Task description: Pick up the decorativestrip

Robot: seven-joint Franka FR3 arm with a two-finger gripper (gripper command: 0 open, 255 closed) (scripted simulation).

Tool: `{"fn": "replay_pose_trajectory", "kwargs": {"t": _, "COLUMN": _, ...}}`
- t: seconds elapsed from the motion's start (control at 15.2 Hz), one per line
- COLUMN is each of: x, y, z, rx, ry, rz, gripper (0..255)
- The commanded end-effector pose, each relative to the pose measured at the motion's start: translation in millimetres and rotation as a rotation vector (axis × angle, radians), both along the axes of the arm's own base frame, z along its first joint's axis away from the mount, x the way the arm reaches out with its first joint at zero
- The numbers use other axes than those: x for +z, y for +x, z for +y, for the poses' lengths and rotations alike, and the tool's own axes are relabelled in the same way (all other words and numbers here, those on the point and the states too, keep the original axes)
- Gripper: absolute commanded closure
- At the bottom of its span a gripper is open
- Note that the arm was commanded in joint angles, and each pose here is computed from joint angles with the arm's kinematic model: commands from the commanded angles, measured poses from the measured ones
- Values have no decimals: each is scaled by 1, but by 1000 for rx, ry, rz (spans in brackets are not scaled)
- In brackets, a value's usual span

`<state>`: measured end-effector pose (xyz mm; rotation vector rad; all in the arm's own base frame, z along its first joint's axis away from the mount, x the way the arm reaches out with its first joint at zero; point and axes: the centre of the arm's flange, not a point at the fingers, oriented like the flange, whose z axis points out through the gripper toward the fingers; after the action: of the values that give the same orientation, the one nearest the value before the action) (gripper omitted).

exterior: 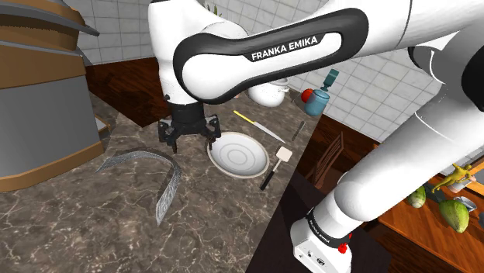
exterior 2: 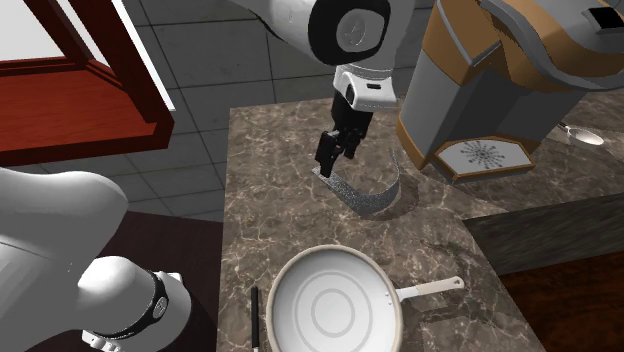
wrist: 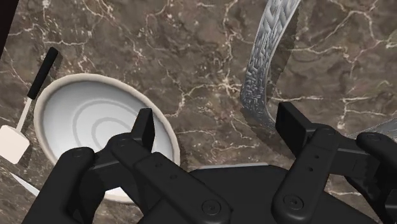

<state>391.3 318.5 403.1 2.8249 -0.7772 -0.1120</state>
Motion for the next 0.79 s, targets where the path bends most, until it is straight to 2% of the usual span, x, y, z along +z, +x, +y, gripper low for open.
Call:
{"fn": "replay_pose_trajectory", "kwargs": {"t": 0.0, "x": -18, "y": 8, "z": 20, "rx": -38, "ry": -9, "rz": 20, "gripper": 0}}
{"fn": "replay_pose_trajectory", "kwargs": {"t": 0.2, "x": -47, "y": 20, "z": 49, "rx": -85, "ry": -24, "rz": 51, "gripper": 0}}
{"fn": "replay_pose_trajectory", "kwargs": {"t": 0.73, "x": -88, "y": 21, "z": 50, "rx": -87, "ry": -24, "rz": 52, "gripper": 0}}
